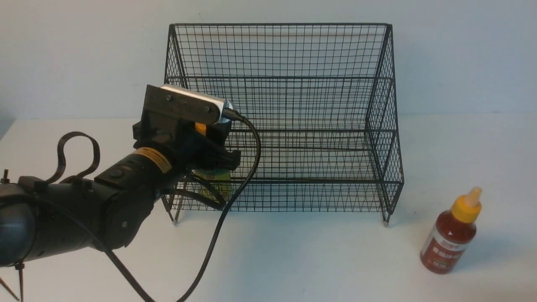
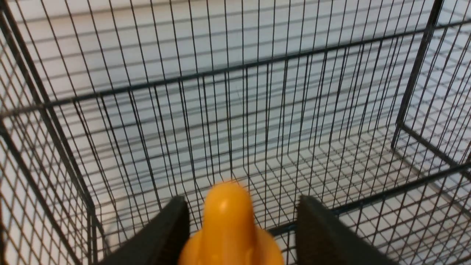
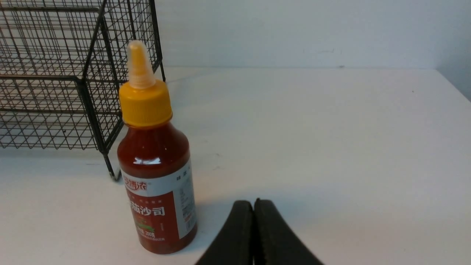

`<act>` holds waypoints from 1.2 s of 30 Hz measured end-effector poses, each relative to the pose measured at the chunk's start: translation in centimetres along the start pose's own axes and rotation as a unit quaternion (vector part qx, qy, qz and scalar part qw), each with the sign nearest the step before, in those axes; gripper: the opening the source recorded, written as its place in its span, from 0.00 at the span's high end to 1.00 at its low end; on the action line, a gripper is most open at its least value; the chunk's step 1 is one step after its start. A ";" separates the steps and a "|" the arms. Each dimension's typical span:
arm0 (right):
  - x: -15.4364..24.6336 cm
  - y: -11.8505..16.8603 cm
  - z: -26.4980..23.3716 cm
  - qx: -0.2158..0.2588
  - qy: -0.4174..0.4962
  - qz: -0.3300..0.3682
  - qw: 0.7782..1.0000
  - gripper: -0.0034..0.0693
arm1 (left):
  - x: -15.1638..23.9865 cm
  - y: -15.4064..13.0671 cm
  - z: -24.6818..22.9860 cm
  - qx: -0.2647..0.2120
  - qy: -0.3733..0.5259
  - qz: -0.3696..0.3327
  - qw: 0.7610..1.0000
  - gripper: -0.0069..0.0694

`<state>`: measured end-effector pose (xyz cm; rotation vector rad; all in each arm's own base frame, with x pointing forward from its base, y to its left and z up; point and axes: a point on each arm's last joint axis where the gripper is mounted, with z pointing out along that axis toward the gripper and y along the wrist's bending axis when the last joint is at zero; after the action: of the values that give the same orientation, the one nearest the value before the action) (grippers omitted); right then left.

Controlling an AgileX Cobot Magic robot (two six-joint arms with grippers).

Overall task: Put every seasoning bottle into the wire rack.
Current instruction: Use the left arm to put the condiment bottle back on the shelf, then use the right arm to grab the condiment bottle closest to it

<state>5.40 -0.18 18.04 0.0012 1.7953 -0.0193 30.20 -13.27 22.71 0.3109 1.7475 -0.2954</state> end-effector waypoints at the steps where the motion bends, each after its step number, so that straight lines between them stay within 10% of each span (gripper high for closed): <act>1: 0.0 0.0 0.0 0.000 0.000 0.000 1.000 0.97 | -0.2 0.0 -0.1 0.000 -0.001 0.000 1.000 0.32; 9: 0.0 0.0 0.0 0.000 0.000 0.000 1.000 0.97 | -4.8 -0.1 -4.9 0.009 -0.008 0.015 1.000 0.21; 23: 0.0 0.0 0.0 0.000 0.000 0.000 1.000 0.97 | -11.7 0.0 -20.9 0.030 -0.073 0.021 0.997 0.88; 36: 0.0 0.0 0.0 0.000 0.000 0.001 1.000 0.97 | -11.1 0.4 -30.0 0.028 -0.116 0.050 0.992 0.92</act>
<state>5.40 -0.18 18.04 0.0022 1.7953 -0.0185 5.10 -2.45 39.38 0.3882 1.4911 -0.2952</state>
